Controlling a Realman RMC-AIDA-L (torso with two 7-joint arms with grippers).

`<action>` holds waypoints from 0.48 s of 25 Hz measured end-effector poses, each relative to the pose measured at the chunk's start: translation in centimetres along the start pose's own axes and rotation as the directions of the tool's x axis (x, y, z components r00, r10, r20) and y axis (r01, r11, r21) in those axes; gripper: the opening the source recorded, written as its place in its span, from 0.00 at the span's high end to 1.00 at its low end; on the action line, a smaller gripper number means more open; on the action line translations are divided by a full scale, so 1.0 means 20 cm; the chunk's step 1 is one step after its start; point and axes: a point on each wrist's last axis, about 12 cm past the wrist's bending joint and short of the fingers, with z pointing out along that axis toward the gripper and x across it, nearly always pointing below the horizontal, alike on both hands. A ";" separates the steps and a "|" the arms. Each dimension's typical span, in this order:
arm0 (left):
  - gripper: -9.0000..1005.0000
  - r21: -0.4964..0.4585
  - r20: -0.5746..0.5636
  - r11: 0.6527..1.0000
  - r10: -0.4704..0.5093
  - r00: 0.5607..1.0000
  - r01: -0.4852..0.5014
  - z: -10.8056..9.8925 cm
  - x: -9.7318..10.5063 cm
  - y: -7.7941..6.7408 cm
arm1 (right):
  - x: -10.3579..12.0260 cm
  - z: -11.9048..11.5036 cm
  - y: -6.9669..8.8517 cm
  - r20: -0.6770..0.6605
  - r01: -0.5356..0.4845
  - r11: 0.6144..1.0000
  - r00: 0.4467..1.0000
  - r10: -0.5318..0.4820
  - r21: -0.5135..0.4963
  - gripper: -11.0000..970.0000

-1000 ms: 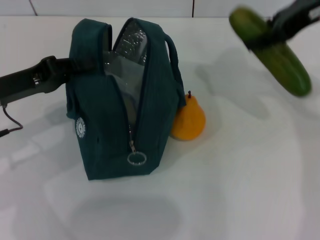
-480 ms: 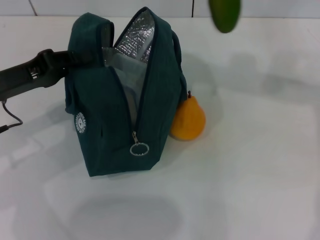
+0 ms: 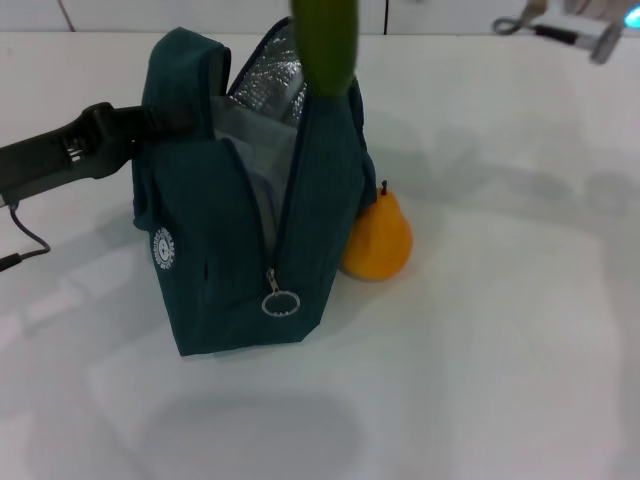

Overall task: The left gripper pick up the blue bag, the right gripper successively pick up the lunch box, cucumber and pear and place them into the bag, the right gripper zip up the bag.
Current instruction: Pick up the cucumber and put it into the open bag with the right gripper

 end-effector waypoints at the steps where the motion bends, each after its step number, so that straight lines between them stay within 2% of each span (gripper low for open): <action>1: 0.95 0.000 0.000 1.000 0.000 1.000 0.000 0.00 0.00 0.00 | 0.02 0.02 0.01 0.010 0.006 1.000 1.000 -0.006 -0.002 0.35; 6: 0.95 0.004 -0.001 1.000 0.004 1.000 -0.004 0.01 0.01 0.00 | 0.09 0.06 0.04 0.070 0.022 1.000 0.997 -0.022 0.000 0.35; 12: 0.95 0.024 -0.016 1.000 -0.010 1.000 0.011 0.05 0.02 0.02 | 0.17 0.12 0.07 0.093 -0.028 0.999 0.995 0.030 -0.020 0.35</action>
